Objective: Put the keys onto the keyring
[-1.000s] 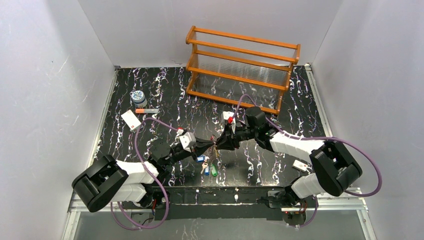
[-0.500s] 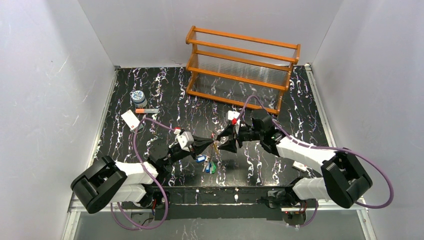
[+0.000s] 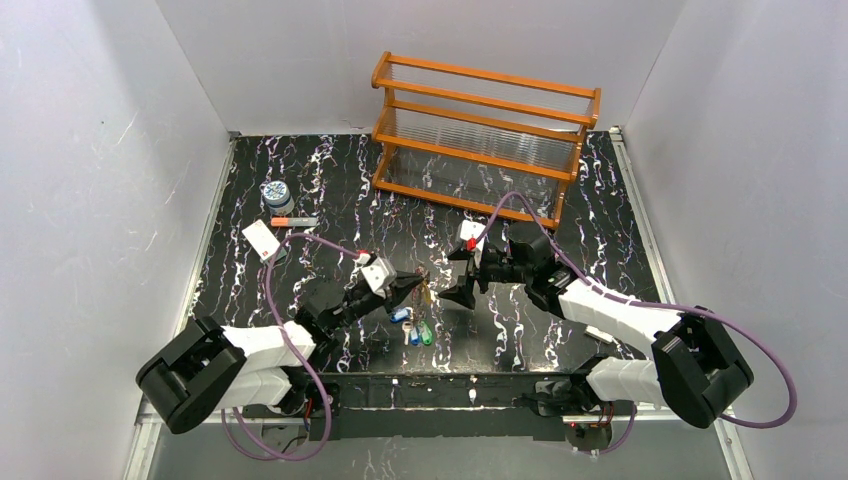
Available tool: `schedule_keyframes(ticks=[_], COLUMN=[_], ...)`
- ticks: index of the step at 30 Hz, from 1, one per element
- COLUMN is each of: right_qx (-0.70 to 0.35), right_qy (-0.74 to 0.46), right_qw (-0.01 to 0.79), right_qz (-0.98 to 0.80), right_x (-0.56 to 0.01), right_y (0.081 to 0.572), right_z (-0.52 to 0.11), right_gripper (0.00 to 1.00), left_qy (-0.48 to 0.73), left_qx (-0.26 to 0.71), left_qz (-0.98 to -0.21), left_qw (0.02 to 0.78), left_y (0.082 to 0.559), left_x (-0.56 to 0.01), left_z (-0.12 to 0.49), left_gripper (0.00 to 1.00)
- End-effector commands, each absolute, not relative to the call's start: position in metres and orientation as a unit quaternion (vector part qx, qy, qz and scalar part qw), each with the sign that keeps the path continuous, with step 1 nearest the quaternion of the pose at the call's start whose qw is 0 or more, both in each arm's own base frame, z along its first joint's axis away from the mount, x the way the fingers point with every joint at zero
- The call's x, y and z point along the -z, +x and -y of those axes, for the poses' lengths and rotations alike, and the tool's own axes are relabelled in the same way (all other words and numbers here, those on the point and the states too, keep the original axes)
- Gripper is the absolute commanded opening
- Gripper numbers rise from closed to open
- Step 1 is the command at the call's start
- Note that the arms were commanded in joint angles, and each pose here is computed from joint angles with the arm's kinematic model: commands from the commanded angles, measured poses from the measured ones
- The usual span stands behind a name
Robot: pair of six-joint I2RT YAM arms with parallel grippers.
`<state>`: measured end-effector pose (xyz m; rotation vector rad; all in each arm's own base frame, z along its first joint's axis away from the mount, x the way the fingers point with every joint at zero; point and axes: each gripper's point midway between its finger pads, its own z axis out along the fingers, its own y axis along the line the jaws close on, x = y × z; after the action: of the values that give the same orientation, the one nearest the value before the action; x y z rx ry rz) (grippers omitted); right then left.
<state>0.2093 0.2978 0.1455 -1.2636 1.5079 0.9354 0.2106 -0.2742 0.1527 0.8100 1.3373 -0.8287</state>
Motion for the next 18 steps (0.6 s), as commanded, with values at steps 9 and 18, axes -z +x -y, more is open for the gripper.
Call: schedule_keyframes(ticks=[9,18], right_qx=[-0.410,-0.426], right_qy=[-0.468,-0.417], right_qw=[0.492,0.491], right_qz=[-0.608,-0.636], right_x=[-0.163,-0.161], right_y=[0.218,0.233], right_z=[-0.296,-0.275], right_gripper=[0.99,0.99], left_qy=[0.354,0.282], left_qx=[0.268,0.230], left_qz=[-0.661,-0.706], left_qw=[0.604,0.608], left_y=[0.272,0.313], left_x=[-0.138,-0.135], left_z=[0.291,0.279], left_gripper=[0.09,0.76])
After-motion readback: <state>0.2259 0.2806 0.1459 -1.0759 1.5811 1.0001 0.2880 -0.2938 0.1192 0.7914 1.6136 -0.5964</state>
